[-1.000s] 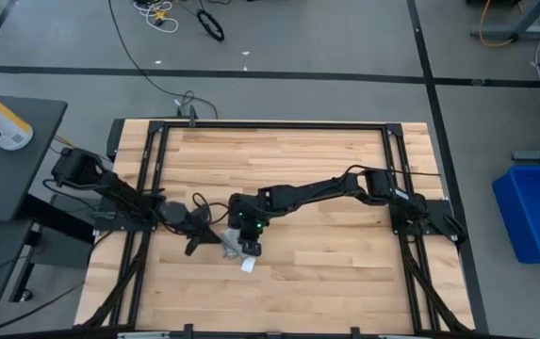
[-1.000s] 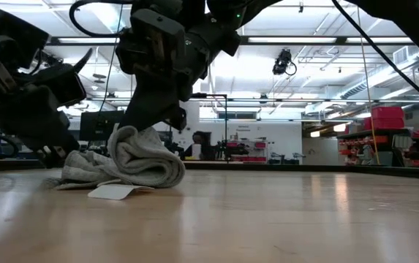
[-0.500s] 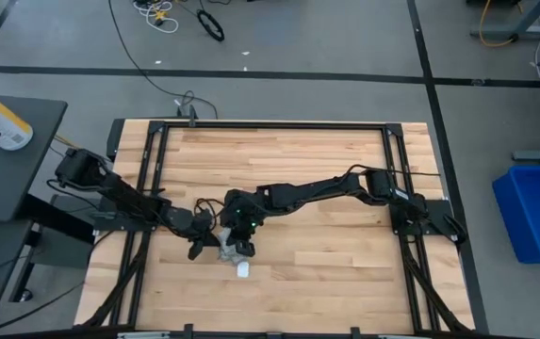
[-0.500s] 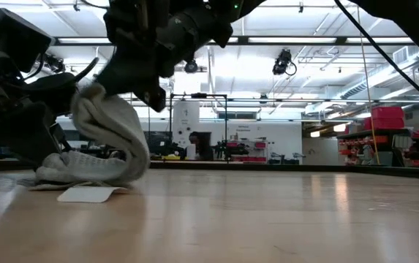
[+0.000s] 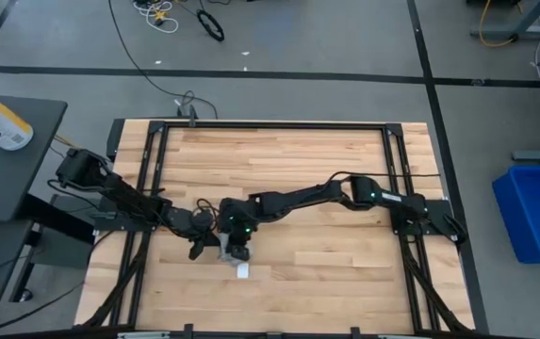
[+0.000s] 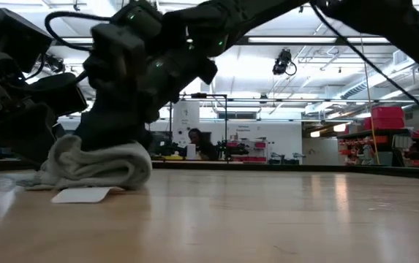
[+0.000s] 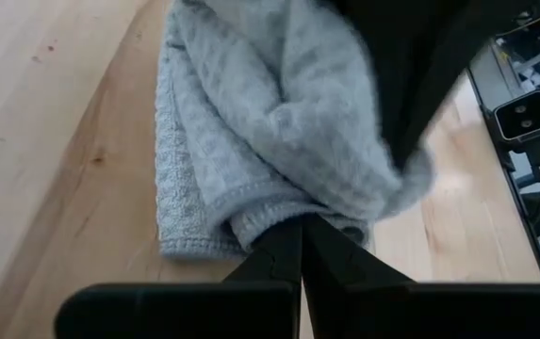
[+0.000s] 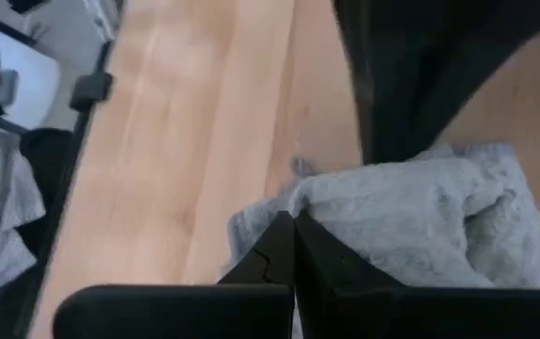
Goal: Fold microfiber towels
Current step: Fold the gray towel
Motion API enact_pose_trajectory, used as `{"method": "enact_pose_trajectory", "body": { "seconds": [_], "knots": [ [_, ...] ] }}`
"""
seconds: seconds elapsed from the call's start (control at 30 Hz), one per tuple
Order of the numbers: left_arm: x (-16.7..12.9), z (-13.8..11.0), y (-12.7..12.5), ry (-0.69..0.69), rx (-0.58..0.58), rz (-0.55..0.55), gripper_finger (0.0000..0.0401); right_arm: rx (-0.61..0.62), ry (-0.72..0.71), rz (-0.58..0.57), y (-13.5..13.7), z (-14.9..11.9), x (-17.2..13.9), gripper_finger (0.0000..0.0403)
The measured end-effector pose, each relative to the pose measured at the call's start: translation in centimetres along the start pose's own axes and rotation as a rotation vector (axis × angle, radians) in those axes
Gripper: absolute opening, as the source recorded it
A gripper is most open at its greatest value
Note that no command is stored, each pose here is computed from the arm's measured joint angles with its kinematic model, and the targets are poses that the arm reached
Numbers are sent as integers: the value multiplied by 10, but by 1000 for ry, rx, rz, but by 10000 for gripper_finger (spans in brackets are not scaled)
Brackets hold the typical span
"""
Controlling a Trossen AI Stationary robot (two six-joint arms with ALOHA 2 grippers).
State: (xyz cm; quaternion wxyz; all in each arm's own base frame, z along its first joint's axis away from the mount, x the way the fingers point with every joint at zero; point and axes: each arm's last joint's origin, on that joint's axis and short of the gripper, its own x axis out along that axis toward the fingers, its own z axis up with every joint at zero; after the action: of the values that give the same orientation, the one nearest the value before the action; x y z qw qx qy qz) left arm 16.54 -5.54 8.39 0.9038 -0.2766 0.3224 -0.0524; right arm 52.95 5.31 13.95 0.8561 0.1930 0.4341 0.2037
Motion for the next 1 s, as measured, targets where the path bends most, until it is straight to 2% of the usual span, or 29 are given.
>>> {"method": "enact_pose_trajectory", "body": {
  "seconds": [0.33,0.43,0.53,0.83,0.93,1.0],
  "knots": [
    [0,-1,1,4,8,4,0,2,21,-4,-9,5,12,0],
    [0,-1,1,2,7,9,0,9,20,-9,-13,6,11,11],
    [0,-1,1,0,7,13,0,21,11,-18,-15,7,10,51],
    [0,-2,2,2,11,32,0,39,5,-5,-13,9,7,234],
    [0,-2,3,2,8,37,0,38,-5,-12,-10,13,-1,267],
    [0,-2,3,3,8,37,0,20,-29,-30,-7,18,-7,274]
  ]
}}
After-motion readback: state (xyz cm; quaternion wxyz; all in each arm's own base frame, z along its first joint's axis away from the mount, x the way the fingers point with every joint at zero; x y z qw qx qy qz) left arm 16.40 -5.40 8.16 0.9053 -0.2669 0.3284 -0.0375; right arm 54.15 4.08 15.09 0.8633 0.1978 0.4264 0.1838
